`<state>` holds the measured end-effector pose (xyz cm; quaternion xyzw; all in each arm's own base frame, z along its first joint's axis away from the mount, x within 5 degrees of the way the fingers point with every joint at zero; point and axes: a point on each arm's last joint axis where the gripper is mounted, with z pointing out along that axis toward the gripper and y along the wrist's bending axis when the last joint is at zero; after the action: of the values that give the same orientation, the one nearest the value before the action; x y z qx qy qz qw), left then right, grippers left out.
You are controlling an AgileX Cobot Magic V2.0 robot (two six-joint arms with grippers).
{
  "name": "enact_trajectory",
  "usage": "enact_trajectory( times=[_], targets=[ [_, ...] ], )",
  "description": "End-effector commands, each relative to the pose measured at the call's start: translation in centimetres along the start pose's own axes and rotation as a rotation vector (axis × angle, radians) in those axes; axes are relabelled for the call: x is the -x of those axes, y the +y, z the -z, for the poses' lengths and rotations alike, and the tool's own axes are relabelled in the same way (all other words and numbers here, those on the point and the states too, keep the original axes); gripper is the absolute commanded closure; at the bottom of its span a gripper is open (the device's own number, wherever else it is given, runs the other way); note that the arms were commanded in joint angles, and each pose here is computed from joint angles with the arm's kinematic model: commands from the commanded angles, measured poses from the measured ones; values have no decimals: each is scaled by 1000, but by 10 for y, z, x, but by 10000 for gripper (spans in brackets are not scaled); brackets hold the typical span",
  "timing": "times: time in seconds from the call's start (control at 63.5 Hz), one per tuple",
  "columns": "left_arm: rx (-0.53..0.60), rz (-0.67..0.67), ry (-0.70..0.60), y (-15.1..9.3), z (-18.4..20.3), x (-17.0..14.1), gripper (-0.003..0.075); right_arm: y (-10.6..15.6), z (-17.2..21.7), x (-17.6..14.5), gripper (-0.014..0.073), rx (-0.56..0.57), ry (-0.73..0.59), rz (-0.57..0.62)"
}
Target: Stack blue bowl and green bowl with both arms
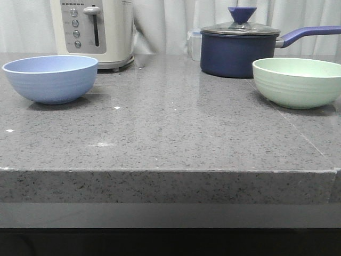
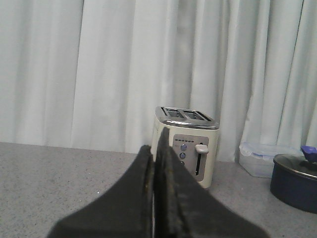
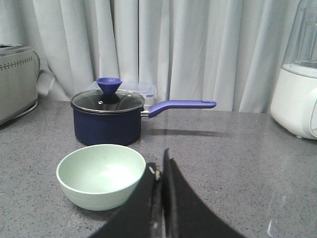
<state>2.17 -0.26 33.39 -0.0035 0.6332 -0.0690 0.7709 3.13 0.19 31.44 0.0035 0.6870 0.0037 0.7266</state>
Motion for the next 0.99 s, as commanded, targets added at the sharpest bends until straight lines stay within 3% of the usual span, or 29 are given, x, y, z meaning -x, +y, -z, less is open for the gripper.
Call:
enact_trajectory(
  times=[0.0,0.205,0.756,0.835,0.977],
  targets=[
    [-4,-14,-3,-3,-6,31,740,0,-5,30,659,0,-30,-2],
    [6,-15,174,-5,-29,49,740,1,-30,49,659,10,159,-3],
    [23,-7,387,-3,-77,25,734,-1,-92,19,650,10,475,-16],
    [24,-7,400,-3,-79,24,664,-2,-97,16,589,10,500,-16],
    [26,-7,417,-2,-84,21,364,-2,-104,11,286,9,532,-17]
  ],
)
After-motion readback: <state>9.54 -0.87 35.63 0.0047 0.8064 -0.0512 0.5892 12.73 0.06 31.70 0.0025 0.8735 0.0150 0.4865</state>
